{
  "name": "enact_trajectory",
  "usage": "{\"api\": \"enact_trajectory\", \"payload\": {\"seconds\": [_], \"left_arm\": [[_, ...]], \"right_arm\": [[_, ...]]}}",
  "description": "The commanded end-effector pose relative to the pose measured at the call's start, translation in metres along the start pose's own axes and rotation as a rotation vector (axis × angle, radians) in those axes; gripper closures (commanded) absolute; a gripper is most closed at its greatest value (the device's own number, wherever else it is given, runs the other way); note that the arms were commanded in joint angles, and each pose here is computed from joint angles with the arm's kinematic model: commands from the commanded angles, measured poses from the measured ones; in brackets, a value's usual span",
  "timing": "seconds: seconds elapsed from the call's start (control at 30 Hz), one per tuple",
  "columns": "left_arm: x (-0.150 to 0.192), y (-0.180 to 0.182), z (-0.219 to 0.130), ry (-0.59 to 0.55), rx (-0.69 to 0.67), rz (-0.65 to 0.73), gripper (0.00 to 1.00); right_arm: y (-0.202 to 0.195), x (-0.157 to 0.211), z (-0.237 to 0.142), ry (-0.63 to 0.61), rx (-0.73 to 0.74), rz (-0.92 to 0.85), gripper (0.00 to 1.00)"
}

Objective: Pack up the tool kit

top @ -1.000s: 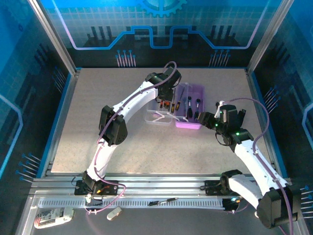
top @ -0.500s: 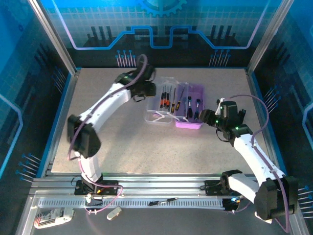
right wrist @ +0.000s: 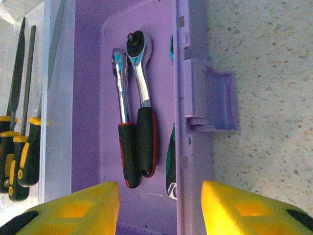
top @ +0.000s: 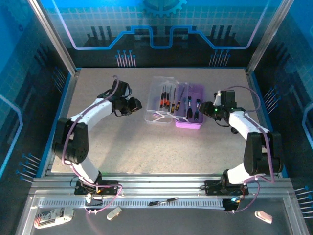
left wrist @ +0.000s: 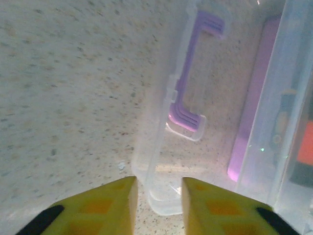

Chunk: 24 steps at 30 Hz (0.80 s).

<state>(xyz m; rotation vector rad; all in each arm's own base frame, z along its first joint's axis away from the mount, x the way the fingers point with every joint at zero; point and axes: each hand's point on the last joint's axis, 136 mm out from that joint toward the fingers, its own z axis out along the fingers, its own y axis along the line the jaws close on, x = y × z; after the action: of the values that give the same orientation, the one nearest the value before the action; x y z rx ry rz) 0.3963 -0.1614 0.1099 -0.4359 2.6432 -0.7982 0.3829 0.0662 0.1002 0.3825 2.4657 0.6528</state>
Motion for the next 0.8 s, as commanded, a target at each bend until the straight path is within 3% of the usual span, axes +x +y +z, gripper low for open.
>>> {"api": "enact_trajectory", "payload": {"seconds": [0.0,0.4,0.77], "left_arm": [[0.000,-0.025,0.009,0.021,0.146,0.021,0.72],[0.016,-0.002,0.034,0.040,0.069,0.050,0.71],[0.026,0.002,0.047,0.075,0.083,0.065,0.71]], "right_arm": [[0.009,-0.007,-0.001,0.003,-0.050,-0.030,0.53],[-0.001,0.001,-0.009,0.018,-0.007,-0.017,0.54],[-0.004,0.005,-0.006,0.035,-0.019,0.004,0.54]]}}
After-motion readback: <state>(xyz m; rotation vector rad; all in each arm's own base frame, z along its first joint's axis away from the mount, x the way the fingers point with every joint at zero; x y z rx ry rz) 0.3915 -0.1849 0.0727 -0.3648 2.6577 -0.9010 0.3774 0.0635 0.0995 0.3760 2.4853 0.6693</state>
